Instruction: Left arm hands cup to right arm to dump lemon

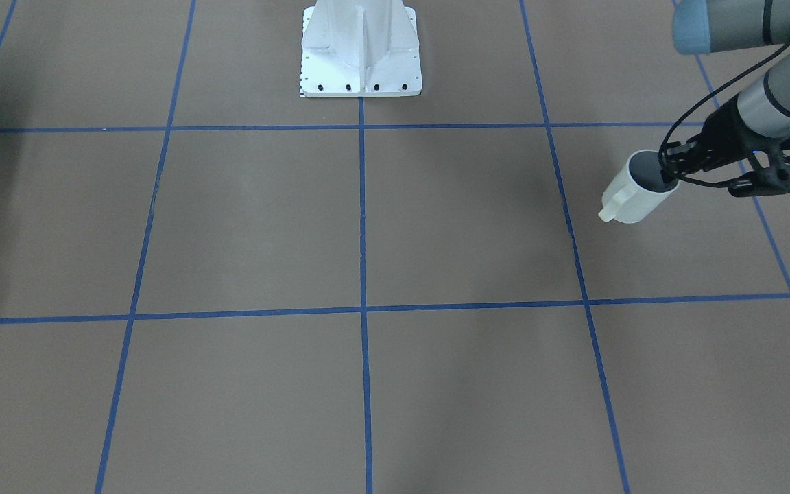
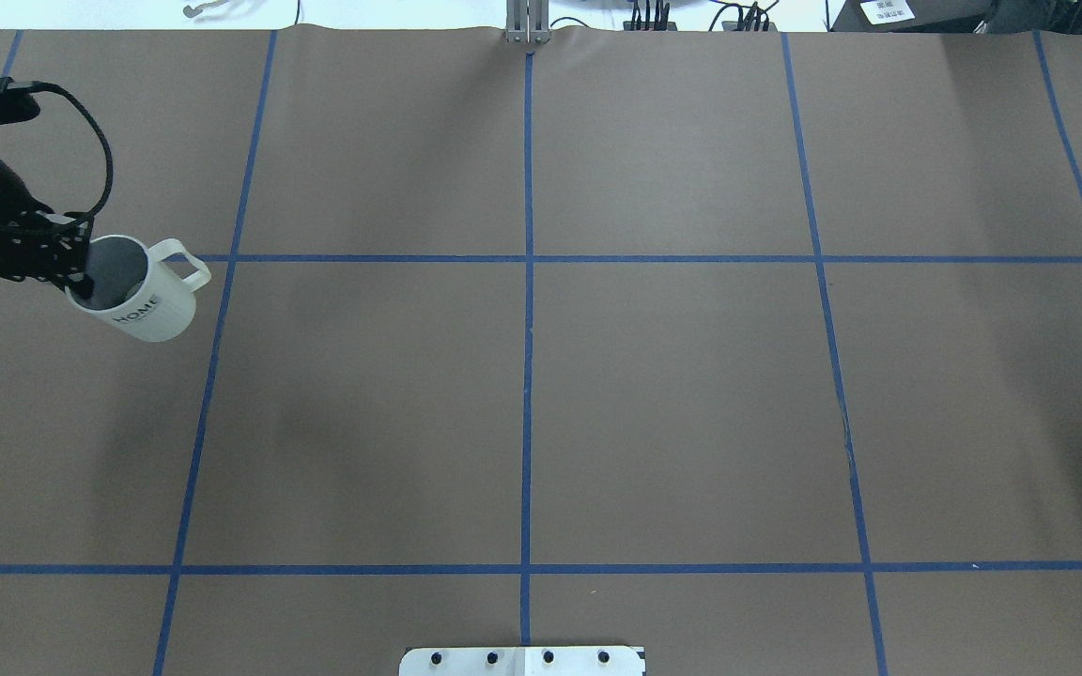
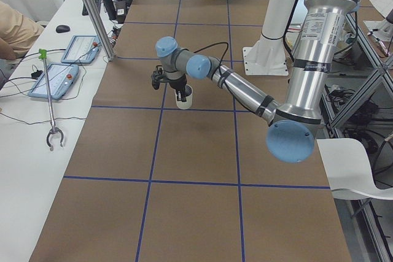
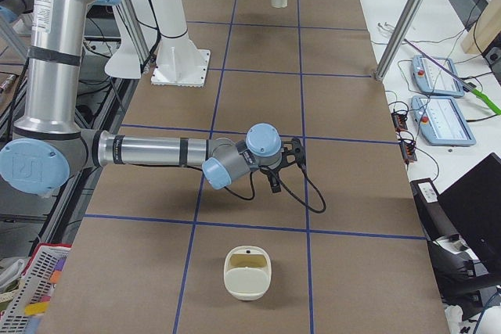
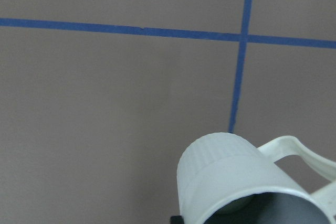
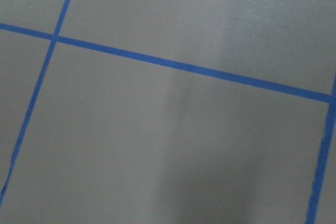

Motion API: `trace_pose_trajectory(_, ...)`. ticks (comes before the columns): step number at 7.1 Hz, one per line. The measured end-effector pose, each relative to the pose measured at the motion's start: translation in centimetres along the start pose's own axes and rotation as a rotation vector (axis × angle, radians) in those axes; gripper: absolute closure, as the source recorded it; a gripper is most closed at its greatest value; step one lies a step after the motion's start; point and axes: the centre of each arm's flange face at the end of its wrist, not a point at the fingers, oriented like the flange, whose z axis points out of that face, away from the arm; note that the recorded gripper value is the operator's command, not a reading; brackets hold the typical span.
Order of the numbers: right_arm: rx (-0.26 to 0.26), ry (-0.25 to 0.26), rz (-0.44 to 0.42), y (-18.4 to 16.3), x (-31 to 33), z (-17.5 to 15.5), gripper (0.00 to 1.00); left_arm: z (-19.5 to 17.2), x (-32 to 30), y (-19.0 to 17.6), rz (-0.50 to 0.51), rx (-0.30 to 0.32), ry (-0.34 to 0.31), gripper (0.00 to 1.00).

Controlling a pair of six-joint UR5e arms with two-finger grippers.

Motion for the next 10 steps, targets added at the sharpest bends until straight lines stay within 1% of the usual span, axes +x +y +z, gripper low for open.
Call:
trace_pose_trajectory(1,0.055,0.005,0.034,-1.0,-3.3,2.1,0.0,0.4,5.9,1.7,-0.119,-0.023,0.02,1.0)
trace_pose_trajectory(2,0.116,0.011,0.059,-1.7,-6.8,4.9,0.0,1.0,11.6,3.5,-0.247,-0.052,0.037,1.0)
trace_pose_trajectory(3,0.175,0.005,0.075,-2.4,-11.3,8.0,0.0,1.4,17.0,4.8,-0.35,-0.079,0.049,1.0)
trace_pose_trajectory(4,0.226,-0.016,0.096,-3.0,-16.2,10.7,0.0,1.3,22.0,5.7,-0.419,-0.101,0.06,1.0)
trace_pose_trajectory(5,0.28,-0.042,0.108,-3.3,-21.0,12.6,0.0,1.2,26.8,6.5,-0.476,-0.12,0.067,1.0)
trace_pose_trajectory(6,0.343,-0.065,0.095,-3.0,-25.4,13.7,0.0,0.6,30.9,6.9,-0.532,-0.131,0.073,1.0)
trace_pose_trajectory(7,0.417,-0.075,0.075,-2.1,-29.2,14.4,0.0,0.2,33.7,6.6,-0.597,-0.132,0.07,1.0)
trace_pose_trajectory(8,0.507,-0.078,0.053,-0.8,-33.2,15.2,0.02,0.0,35.7,5.9,-0.677,-0.114,0.061,1.0)
trace_pose_trajectory(9,0.611,-0.079,0.037,0.8,-37.7,16.4,0.01,-0.1,37.6,5.2,-0.76,-0.089,0.051,1.0)
trace_pose_trajectory(10,0.703,-0.079,0.032,3.0,-41.7,17.5,0.01,-0.1,39.7,4.5,-0.831,-0.072,0.042,1.0)
